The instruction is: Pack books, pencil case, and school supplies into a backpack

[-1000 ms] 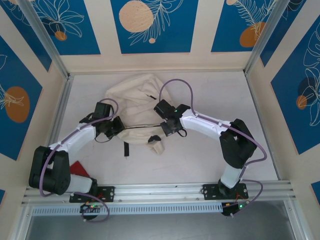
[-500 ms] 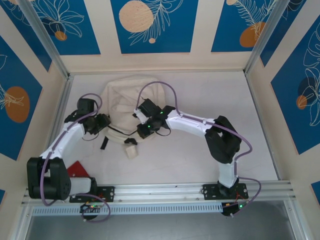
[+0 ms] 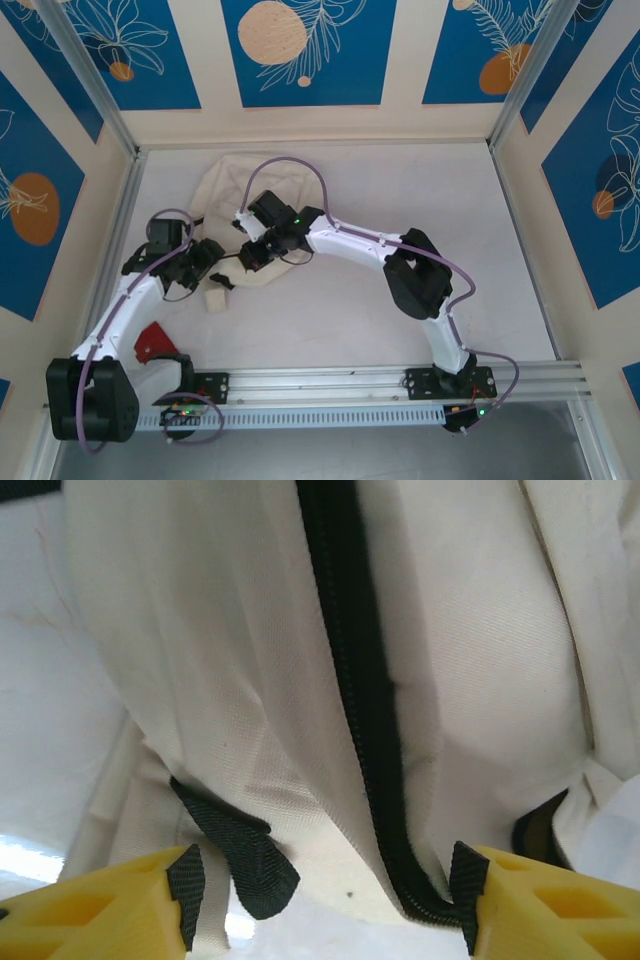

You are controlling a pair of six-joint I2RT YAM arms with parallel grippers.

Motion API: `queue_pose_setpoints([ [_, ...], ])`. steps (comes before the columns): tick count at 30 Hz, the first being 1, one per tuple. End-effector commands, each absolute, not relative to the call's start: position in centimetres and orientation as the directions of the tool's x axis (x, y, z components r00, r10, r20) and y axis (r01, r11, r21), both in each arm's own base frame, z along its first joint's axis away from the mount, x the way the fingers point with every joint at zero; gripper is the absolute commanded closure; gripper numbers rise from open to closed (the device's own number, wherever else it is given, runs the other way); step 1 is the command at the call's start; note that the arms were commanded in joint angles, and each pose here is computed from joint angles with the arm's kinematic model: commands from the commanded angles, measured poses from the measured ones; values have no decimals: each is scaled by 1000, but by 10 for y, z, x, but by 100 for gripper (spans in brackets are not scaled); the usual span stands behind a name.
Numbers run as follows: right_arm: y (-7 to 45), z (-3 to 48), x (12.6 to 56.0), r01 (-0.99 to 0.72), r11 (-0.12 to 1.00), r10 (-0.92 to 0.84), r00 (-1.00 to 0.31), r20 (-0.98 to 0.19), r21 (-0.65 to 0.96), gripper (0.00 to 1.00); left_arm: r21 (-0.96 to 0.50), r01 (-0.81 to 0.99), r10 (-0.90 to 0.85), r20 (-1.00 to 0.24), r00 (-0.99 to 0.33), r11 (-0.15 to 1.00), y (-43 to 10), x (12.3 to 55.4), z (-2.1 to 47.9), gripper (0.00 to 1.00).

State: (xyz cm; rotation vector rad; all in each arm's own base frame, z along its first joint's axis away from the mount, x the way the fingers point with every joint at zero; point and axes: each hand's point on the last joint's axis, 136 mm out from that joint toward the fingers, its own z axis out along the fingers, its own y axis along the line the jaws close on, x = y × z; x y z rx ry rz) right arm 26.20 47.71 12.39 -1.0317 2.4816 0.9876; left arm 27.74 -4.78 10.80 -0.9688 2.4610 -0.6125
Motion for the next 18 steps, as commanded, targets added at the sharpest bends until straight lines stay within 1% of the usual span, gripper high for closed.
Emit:
queue_pose_setpoints([
  [1,481,143,244,-735,454,-549,-676,-492,503,100,-648,-490,-743,-184,-643,584,-61,294,120,31],
  [5,475,140,233,-740,458,-577,-669,-469,492,100,-641,-493,-742,-183,-645,588,-60,298,115,32],
  [8,469,136,227,-744,467,-596,-664,-452,478,100,-632,-504,-738,-167,-654,589,-62,300,105,40],
  [12,459,131,226,-740,516,-612,-671,-420,431,100,-600,-525,-736,-167,-656,604,-58,298,92,63],
  [16,428,116,232,-716,626,-636,-698,-330,309,100,-545,-543,-726,-194,-660,639,-49,292,83,83],
  [18,408,107,235,-703,673,-649,-710,-272,231,100,-522,-550,-720,-199,-665,652,-46,289,77,91],
])
